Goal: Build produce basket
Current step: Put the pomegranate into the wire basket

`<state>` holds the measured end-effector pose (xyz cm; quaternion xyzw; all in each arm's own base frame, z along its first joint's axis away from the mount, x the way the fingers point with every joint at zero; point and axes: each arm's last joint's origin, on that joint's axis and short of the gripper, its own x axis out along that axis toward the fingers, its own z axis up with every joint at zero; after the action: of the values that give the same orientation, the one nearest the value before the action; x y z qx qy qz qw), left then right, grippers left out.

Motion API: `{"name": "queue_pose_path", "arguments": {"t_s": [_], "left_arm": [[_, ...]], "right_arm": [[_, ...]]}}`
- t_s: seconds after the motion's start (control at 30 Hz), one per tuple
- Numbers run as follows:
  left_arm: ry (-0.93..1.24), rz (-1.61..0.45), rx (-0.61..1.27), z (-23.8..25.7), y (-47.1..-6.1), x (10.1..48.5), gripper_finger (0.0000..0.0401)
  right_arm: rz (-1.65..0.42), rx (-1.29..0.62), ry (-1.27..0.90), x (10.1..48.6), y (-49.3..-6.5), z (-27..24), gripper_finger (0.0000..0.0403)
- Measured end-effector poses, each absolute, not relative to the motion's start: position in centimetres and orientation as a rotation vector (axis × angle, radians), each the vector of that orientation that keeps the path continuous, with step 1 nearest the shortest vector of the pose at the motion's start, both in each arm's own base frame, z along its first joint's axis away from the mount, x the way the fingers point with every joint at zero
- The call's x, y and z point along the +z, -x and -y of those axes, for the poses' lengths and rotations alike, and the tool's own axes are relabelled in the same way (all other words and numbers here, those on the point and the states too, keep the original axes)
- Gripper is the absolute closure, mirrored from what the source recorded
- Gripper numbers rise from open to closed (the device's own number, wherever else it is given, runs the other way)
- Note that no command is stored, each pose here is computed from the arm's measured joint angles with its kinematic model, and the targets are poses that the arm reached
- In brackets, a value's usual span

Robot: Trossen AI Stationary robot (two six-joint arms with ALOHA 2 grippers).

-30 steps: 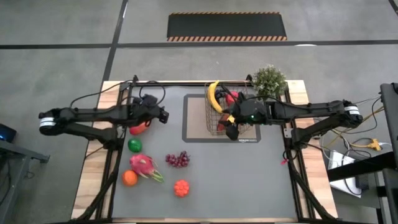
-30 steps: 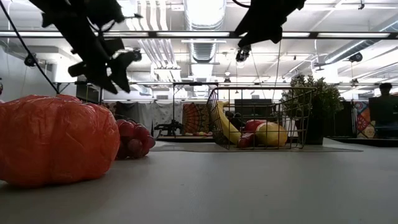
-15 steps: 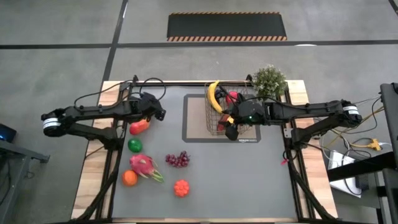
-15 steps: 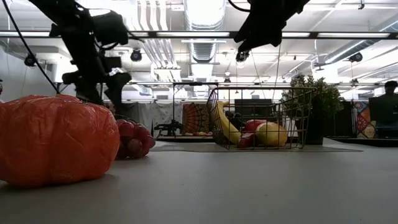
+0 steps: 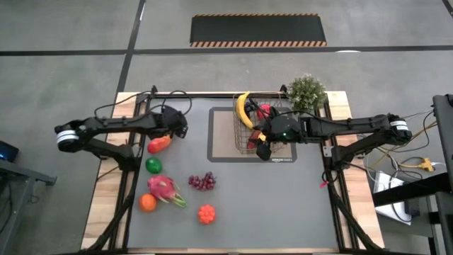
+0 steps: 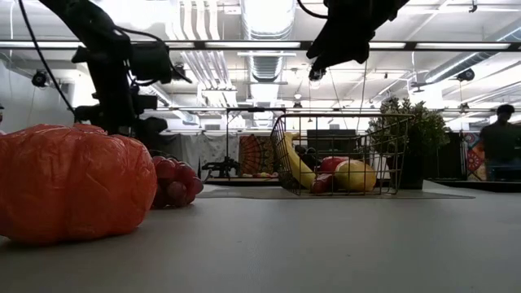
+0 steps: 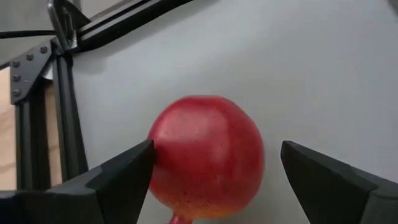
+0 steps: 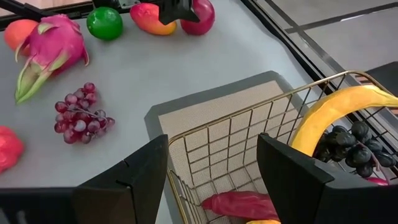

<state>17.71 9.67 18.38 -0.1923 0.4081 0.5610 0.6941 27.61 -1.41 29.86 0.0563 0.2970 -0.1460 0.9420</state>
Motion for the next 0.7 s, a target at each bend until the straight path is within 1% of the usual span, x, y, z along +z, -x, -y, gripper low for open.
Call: {"name": "queue_pose_path", "arguments": {"t_s": [0.3,0.7], "left_arm": [[0.437,-0.911,1.289,-9.84,-17.7,17.99,0.0072],[0.478,-0.871,1.252,-9.66,-17.55,18.81,0.0072]], "right_arm": [[-0.615,-0.298,-0.114,29.54,-27.56,1.41,0.0174],[-0.629,-0.317,-0.114,29.01,-27.44,1.45,0.0174]]}}
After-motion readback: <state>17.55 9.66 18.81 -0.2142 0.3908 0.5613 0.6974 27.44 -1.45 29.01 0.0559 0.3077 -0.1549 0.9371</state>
